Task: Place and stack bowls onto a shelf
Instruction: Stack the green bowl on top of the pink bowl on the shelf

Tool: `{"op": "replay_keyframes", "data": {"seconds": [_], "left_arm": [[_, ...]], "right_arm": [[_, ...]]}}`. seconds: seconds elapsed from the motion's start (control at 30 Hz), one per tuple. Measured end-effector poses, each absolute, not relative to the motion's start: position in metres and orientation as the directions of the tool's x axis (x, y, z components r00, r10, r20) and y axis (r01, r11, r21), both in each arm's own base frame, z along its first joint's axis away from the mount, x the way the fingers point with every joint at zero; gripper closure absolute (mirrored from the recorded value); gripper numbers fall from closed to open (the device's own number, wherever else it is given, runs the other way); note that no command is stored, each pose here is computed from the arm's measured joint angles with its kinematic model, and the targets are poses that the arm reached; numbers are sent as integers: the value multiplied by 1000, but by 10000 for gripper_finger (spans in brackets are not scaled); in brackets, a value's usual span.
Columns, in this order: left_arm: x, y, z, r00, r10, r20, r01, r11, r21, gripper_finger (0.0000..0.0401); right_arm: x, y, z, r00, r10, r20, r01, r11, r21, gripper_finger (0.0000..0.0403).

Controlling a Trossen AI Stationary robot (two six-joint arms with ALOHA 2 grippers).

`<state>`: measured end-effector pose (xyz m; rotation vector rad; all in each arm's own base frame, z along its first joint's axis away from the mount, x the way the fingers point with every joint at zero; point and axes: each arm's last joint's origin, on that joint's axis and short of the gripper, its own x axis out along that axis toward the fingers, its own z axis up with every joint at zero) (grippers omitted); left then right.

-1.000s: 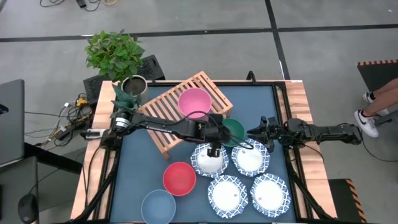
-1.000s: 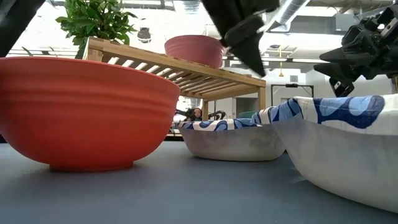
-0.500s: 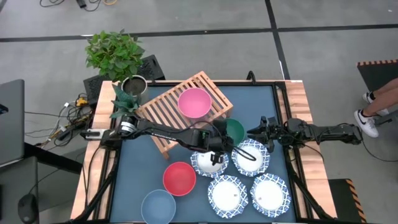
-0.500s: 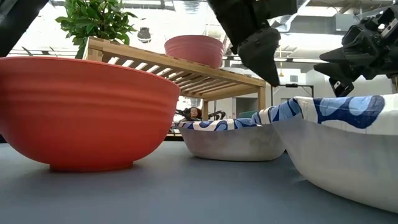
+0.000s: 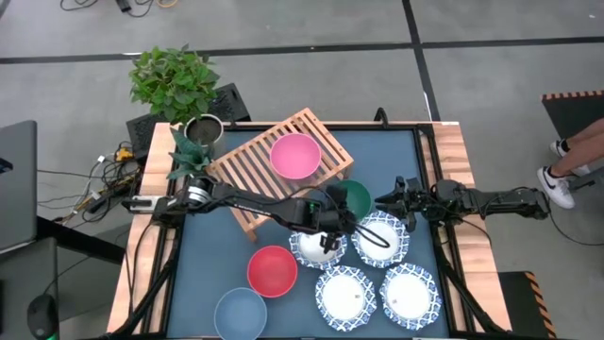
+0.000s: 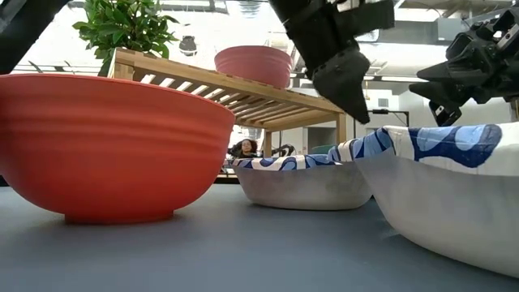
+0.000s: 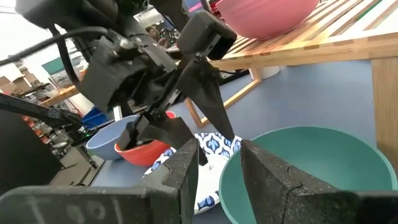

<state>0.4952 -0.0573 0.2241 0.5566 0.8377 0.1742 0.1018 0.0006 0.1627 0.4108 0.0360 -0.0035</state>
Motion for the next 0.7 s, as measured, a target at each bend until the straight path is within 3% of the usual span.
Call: {"op": "replay_keyframes", "data": {"seconds": [0.37,0.7], "left_arm": [[501,-63,195,629,359,-690,112,836,537,216],[502,-52,195,621,340,-706,90,864,496,216]], "right_arm": [[102,1,163,999,5,-37,10,917,399,259],[102,1,163,999,5,-37,10,917,399,259]]}}
